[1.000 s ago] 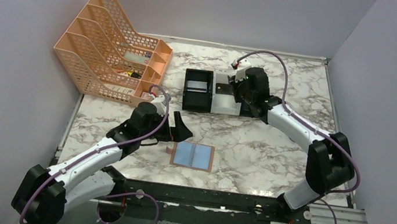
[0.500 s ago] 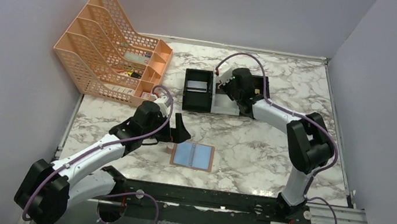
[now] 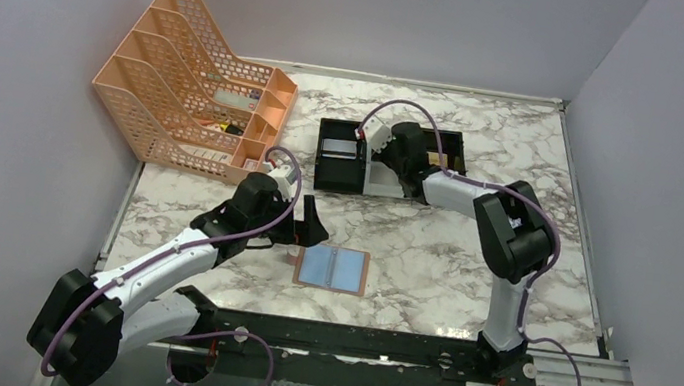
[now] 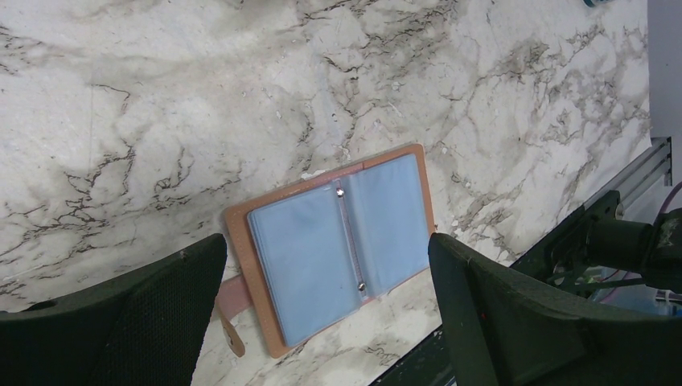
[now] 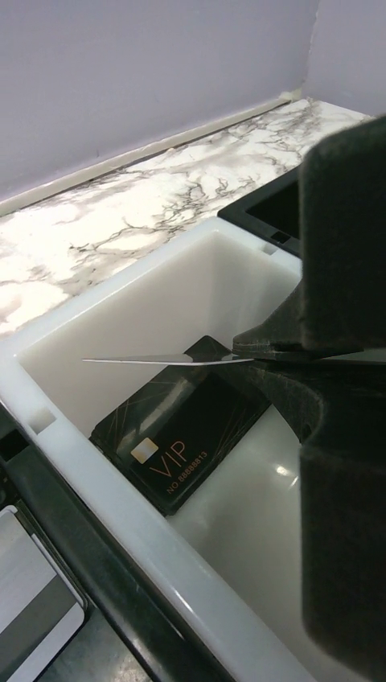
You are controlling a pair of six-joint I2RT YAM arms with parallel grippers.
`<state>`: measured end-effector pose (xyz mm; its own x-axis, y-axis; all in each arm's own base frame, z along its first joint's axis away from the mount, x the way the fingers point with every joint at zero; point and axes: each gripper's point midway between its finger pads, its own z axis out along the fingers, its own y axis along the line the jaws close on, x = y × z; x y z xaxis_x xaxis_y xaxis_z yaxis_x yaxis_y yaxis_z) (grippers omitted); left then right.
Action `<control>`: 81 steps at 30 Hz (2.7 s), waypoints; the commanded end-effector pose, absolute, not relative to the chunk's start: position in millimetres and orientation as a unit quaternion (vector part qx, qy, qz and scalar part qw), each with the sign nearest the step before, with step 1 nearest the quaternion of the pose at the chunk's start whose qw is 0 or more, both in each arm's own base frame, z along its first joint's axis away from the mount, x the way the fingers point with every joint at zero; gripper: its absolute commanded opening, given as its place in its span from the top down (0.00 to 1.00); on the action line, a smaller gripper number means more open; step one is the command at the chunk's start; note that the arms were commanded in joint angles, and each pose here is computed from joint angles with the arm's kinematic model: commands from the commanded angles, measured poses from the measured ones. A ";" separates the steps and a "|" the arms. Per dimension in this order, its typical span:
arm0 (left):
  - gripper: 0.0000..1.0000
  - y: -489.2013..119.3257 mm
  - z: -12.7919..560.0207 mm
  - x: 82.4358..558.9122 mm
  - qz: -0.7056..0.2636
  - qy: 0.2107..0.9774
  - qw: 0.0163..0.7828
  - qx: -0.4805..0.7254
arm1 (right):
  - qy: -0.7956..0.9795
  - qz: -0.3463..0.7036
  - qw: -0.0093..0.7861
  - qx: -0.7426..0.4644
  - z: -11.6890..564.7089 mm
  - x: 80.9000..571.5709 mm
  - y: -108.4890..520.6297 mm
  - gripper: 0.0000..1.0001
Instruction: Take the credit cards out of the card holder
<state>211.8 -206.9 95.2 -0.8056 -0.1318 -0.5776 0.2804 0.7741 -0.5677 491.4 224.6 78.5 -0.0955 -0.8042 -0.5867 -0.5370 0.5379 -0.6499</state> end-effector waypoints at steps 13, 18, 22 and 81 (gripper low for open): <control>0.01 -207.6 104.2 220.3 -0.328 0.887 0.322 0.046 | 0.715 -0.146 0.480 -0.487 71.7 497.7 230.0 0.95; 0.01 -208.3 104.6 219.4 -0.331 0.887 0.320 0.047 | 0.715 -0.140 0.479 -0.490 71.2 497.0 231.8 0.82; 0.01 -207.6 104.8 218.7 -0.331 0.886 0.321 0.046 | 0.714 -0.133 0.482 -0.490 72.9 497.0 234.3 0.71; 0.32 -216.1 41.7 188.0 -0.249 0.942 0.211 0.075 | 0.876 0.462 0.119 -0.066 51.4 174.3 288.8 0.65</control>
<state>183.9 -219.3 41.9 -0.9063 0.0144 -0.4223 0.2384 0.8426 -0.4829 178.3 279.7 48.8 -0.9607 0.0188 -0.2769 -0.2092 0.6067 0.7669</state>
